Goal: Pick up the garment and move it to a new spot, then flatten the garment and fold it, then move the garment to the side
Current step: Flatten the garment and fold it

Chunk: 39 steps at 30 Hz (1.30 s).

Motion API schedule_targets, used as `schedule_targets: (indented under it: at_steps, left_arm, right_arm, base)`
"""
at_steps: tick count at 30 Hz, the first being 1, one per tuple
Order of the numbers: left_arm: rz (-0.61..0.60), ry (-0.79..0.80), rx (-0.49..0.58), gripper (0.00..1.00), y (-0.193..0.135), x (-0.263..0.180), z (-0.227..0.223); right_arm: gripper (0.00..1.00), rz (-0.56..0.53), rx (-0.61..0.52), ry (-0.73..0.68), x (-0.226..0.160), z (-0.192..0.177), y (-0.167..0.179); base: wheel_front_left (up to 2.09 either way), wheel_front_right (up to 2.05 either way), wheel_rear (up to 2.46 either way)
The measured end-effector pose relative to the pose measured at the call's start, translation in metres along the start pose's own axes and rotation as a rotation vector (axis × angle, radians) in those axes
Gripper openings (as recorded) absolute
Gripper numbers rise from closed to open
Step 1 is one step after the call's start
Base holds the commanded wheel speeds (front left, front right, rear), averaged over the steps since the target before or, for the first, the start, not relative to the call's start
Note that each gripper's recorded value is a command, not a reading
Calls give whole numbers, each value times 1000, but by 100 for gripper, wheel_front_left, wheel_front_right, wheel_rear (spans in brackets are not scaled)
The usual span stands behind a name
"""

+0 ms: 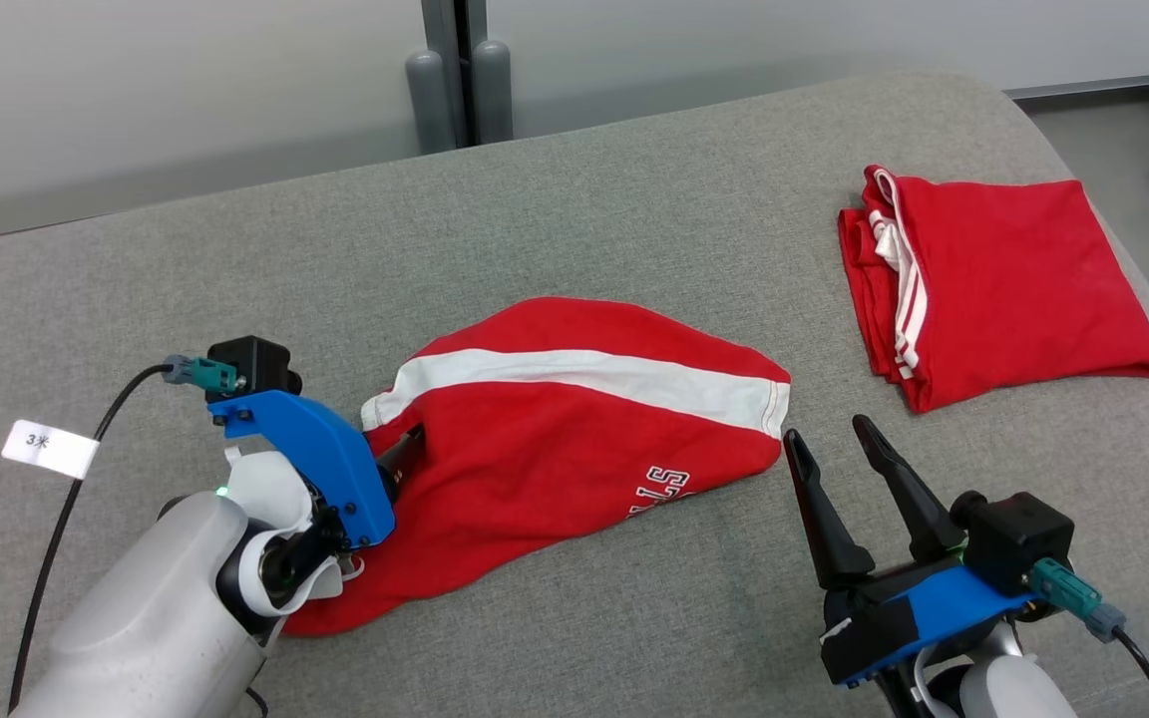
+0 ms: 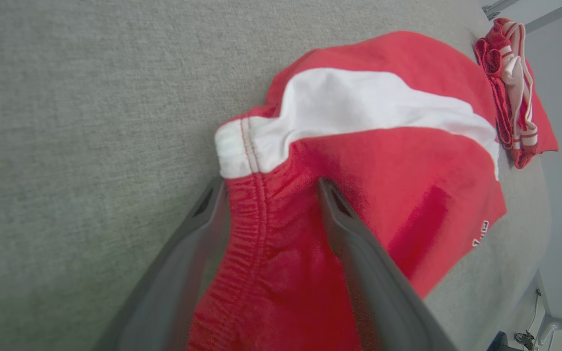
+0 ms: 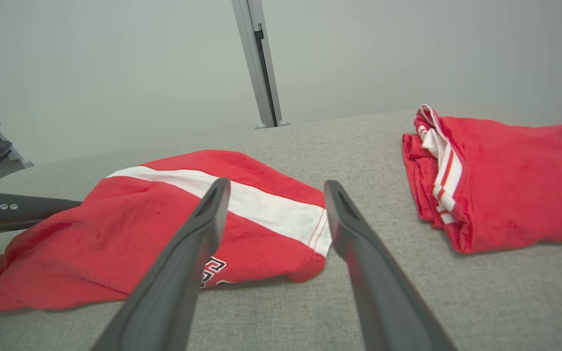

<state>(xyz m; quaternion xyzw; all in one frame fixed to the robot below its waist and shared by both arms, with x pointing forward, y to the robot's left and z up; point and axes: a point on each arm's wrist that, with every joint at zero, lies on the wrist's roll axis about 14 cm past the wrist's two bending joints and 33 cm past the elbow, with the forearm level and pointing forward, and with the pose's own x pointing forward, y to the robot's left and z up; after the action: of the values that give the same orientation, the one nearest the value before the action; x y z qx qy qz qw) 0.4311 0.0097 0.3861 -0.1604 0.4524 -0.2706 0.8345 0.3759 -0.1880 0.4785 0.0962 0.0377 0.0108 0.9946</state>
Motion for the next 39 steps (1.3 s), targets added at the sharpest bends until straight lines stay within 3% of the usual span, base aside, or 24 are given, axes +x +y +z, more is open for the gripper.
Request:
schedule_targets:
  at_steps: [10, 11, 12, 13, 14, 20, 27, 32, 35, 39]
  left_arm:
    - [-26, -7, -48, 100, -1, 7, 2]
    - [-35, -7, -47, 83, -3, 8, 2]
    - [-40, -12, -42, 39, -4, 9, 3]
    - [-42, -23, -30, 11, -4, 9, 5]
    - [-41, -39, -19, 0, -4, 9, 8]
    - [-74, -283, 99, 0, -21, -2, 66]
    - [-261, -595, 206, 0, -94, -38, 138]
    - [-362, -656, 240, 0, -133, -59, 147]
    - [-324, -602, 235, 0, -121, -58, 126]
    - [-131, -461, 257, 0, -59, -52, 72]
  right_arm:
    - [100, -13, -3, 3, -2, 0, -4]
    - [100, -15, -3, 3, -2, 0, -5]
    - [100, -16, -3, 4, -2, -1, -5]
    - [100, -17, -3, 4, -2, -1, -6]
    - [100, -18, -3, 4, -2, -1, -6]
    - [100, -16, -3, -5, -1, 2, -5]
    - [100, 2, 0, -16, 1, 5, 0]
    - [100, 23, 4, -21, 2, 6, 7]
    - [100, 34, 10, -22, 2, 6, 11]
    - [100, 59, 16, -14, 3, 3, 19]
  base:
    - [0, 0, 0]
    - [0, 0, 0]
    - [0, 0, 0]
    - [0, 0, 0]
    - [0, 0, 0]
    - [0, 0, 0]
    - [0, 0, 0]
    - [0, 0, 0]
    - [0, 0, 0]
    - [0, 0, 0]
